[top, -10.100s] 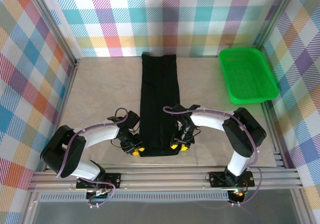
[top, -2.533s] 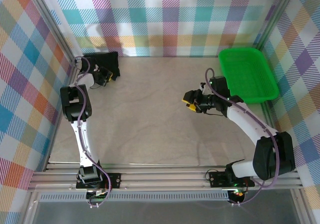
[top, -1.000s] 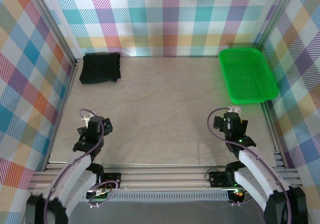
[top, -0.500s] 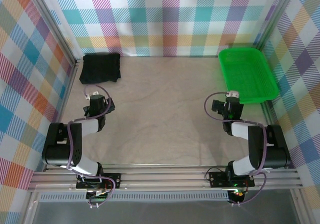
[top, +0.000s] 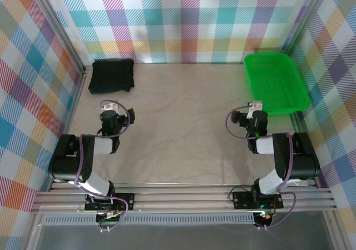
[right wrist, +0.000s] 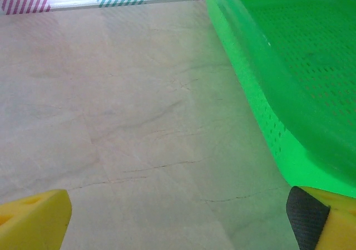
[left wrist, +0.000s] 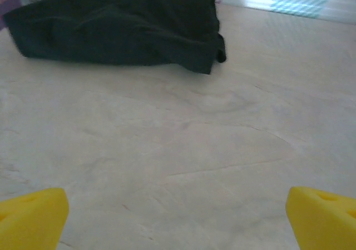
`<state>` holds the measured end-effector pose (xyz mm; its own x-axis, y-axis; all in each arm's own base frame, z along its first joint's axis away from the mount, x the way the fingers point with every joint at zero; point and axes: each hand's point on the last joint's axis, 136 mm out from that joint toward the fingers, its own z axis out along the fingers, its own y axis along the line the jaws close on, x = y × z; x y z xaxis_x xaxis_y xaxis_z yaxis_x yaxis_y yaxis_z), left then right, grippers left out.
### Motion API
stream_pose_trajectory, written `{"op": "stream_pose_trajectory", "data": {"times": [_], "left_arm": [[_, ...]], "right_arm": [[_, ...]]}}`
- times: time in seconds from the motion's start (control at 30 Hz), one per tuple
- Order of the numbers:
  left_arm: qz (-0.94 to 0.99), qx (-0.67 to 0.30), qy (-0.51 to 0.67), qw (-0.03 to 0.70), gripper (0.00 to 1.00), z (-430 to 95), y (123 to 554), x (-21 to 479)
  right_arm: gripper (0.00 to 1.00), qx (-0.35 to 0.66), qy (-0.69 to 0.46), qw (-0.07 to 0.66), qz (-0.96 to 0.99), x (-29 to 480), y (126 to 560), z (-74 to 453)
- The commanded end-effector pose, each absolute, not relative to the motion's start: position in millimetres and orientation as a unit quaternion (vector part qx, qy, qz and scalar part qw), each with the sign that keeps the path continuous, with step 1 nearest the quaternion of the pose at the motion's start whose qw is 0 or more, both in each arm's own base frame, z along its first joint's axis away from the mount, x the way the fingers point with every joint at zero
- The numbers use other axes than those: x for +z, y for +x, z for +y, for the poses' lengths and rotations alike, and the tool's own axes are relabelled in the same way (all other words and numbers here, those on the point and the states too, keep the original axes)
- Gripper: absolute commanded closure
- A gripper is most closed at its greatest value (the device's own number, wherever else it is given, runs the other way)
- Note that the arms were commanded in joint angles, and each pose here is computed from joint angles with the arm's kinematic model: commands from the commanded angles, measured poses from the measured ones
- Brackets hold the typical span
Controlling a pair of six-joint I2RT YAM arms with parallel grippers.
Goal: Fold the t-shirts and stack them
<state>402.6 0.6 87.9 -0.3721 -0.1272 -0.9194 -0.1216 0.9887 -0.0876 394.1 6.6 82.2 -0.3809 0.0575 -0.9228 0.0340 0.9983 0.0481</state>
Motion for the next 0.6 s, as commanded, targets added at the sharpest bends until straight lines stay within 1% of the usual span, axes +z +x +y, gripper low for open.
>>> {"op": "stream_pose_trajectory", "data": {"times": [0.0, 0.57], "left_arm": [[0.838, -0.010, -0.043, 0.544, 0.00, -8.6, 399.5, 78.5], [0.838, -0.005, -0.042, 0.544, 0.00, -9.3, 399.0, 78.8]], "right_arm": [[0.00, 0.018, 0.019, 0.566, 0.824, 91.4, 397.2, 9.3], [0.00, 0.019, 0.018, 0.568, 0.823, 92.3, 397.3, 9.9]]}}
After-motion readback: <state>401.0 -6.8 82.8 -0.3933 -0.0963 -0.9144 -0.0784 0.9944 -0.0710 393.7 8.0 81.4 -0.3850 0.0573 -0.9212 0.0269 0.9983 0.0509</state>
